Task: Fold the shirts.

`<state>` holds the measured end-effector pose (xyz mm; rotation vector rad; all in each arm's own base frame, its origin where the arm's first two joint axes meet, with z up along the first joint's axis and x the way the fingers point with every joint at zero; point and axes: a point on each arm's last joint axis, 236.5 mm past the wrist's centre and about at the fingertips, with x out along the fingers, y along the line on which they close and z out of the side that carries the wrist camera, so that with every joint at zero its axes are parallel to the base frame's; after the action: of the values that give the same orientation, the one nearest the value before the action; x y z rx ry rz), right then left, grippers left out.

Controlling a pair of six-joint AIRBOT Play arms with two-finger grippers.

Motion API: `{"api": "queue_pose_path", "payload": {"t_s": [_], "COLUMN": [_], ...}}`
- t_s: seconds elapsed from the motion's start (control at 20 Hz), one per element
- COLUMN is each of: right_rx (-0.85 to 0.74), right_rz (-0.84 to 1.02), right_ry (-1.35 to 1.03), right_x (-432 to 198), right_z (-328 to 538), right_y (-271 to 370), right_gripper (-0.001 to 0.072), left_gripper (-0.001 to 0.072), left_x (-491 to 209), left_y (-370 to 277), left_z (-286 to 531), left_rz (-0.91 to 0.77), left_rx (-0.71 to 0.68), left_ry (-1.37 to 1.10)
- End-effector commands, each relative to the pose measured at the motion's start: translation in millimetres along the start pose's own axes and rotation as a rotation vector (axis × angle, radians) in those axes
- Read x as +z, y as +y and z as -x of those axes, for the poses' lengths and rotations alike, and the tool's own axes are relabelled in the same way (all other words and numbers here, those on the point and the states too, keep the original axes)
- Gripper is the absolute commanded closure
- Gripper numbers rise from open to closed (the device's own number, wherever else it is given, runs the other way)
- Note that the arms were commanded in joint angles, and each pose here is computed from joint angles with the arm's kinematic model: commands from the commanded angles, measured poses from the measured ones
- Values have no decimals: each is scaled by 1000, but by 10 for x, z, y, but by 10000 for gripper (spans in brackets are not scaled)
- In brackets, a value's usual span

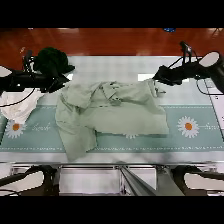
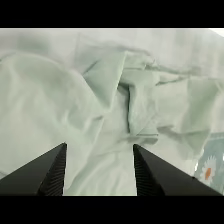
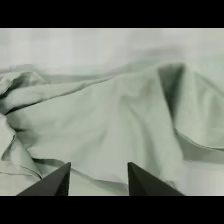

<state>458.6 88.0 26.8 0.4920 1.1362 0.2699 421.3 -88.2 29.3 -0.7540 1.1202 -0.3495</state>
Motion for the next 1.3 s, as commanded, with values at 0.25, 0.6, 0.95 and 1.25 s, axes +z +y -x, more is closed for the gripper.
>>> {"api": "queue_pose_path", "payload": {"t_s": [0.25,0.6,0.95,1.25], "right_rx": [-276,5,0,-77], "right_rz": [-275,-443,-414,-512], "right_ry": [-10,-27,-48,-65], "right_x": [-467,-1557,-1539,-1621], "right_z": [997,610,670,948], "right_y": [-1402,-1174,-1143,-1568], "right_gripper": [297,298,298,298], "left_gripper": [199,199,200,692], "left_x": [-433,-1202,-1365,-1309], "left_y": [1101,1649,1598,1427], "left_z": [586,302,34,-135], "left_rz": [188,390,373,299], "left_rx": [136,167,171,146], "left_ry": [77,152,242,258]}}
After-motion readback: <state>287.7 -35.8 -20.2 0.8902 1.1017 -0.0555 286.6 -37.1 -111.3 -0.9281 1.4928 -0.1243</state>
